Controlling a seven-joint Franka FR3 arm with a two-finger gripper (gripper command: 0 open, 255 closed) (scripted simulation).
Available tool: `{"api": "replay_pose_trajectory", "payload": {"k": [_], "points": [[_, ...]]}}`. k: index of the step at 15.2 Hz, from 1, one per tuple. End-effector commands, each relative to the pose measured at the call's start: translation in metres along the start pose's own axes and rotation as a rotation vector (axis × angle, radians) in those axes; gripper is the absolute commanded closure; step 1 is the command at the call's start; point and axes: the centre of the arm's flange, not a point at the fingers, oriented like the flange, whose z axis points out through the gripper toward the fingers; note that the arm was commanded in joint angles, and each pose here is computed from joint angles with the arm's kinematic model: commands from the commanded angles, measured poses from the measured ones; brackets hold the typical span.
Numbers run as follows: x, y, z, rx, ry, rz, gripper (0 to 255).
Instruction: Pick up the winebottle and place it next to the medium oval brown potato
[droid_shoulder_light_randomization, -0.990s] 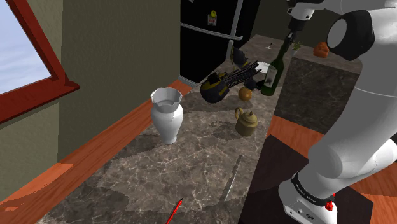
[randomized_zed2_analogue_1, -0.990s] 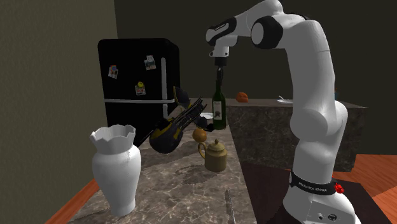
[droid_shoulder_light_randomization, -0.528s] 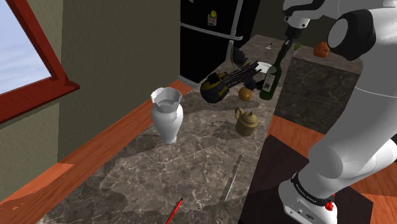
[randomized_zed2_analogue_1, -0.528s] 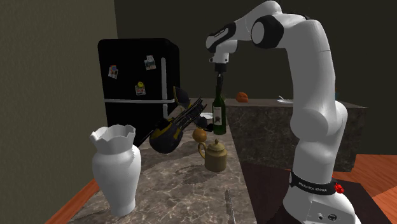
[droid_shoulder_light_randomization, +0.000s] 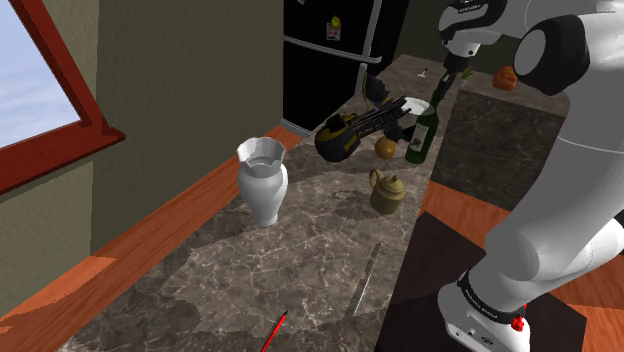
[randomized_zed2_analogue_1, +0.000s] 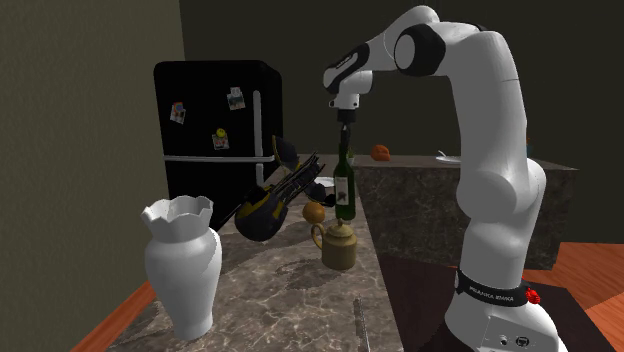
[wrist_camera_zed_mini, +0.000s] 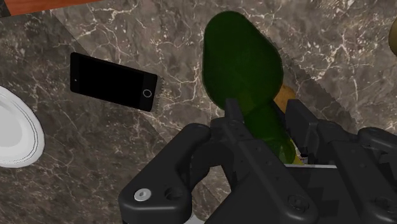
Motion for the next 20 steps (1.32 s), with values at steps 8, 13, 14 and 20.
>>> {"api": "replay_pose_trajectory", "payload": {"k": [8,13,14,20], "points": [[0.000,0.000,0.001,-0.001,0.001,0.000,0],[0.000,0.000,-0.012,-0.001,0.001,0.000,0],[0.000,0.000,-0.025,-0.001,0.001,0.000,0],[0.000,0.000,-0.049,-0.001,0.001,0.000,0]]}}
